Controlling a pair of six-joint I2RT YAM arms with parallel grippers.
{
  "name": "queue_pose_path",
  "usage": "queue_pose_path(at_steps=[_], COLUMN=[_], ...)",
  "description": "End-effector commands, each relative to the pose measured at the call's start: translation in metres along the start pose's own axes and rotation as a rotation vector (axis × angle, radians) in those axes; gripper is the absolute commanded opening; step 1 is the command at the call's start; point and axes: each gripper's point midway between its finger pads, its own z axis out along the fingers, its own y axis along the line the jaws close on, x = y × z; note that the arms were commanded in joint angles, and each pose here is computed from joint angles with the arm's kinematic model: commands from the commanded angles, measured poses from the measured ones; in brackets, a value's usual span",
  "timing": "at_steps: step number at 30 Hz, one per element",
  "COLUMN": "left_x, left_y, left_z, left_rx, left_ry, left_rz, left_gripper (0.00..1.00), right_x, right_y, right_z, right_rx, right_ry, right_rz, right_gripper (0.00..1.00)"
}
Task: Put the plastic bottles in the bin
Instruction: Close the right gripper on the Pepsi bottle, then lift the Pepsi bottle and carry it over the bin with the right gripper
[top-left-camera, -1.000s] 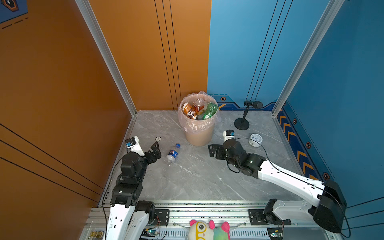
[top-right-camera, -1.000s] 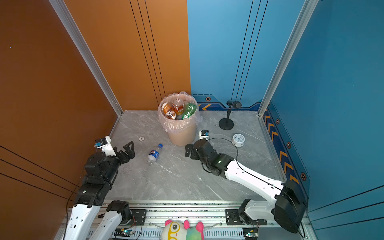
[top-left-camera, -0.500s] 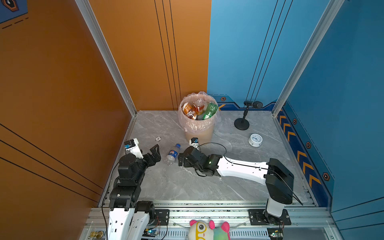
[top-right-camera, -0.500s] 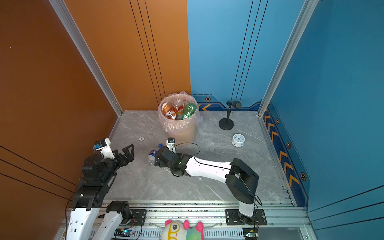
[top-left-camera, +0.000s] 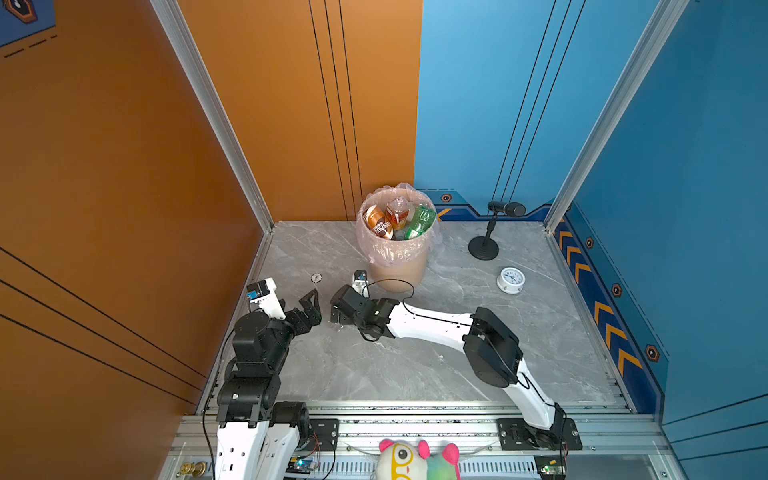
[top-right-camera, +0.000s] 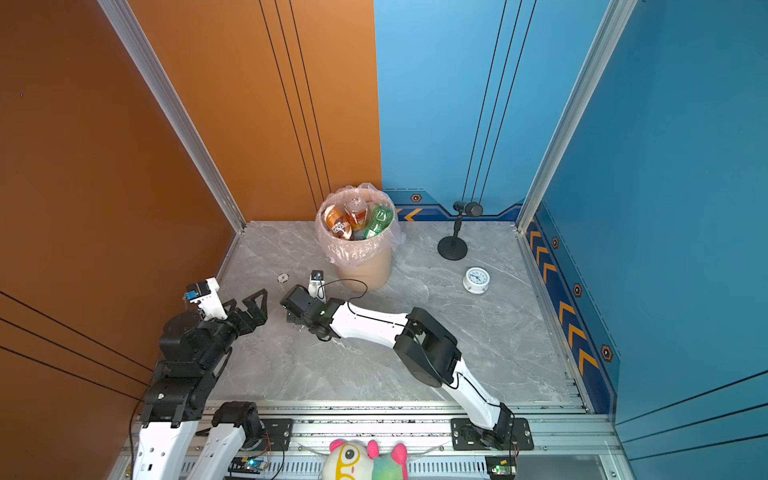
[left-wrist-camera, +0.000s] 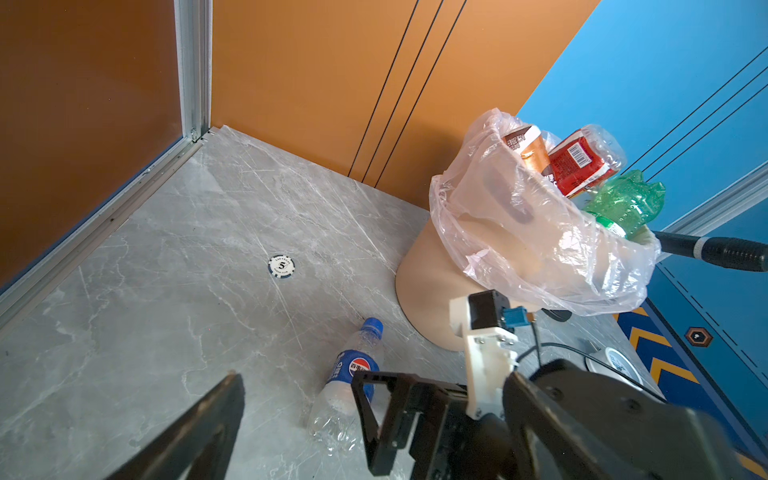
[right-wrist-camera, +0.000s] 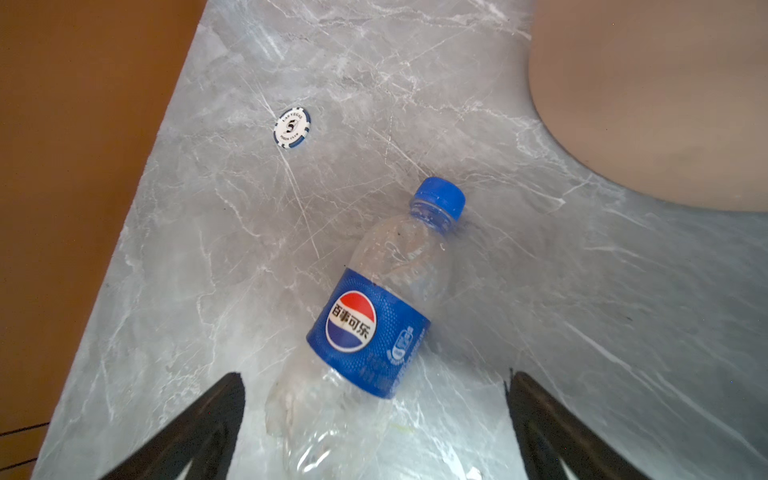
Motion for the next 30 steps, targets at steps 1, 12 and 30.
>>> queue_pose_path(at_steps=[1, 12, 30], left_x=[-0.003, -0.003, -0.003], left_y=[-0.003, -0.002, 0.001], left_z=[-0.004, -0.004, -0.002], left_rx=[0.017, 0.016, 0.002], left_ry=[-0.007, -0.011, -0.008], left_rz=[-0.008, -0.014, -0.018], left_gripper=[0.98, 0.98, 0.98], right_x=[0.001, 0.013, -0.064], right_y=[-0.014, -0.025, 0.014], right_z=[0.014, 0.061, -0.041], right_rx=[0.082, 0.115, -0.01], right_ry=[0.01, 0.067, -0.142], right_rz=[-0.025, -0.019, -0.209], right_gripper=[1.0, 0.87, 0.46])
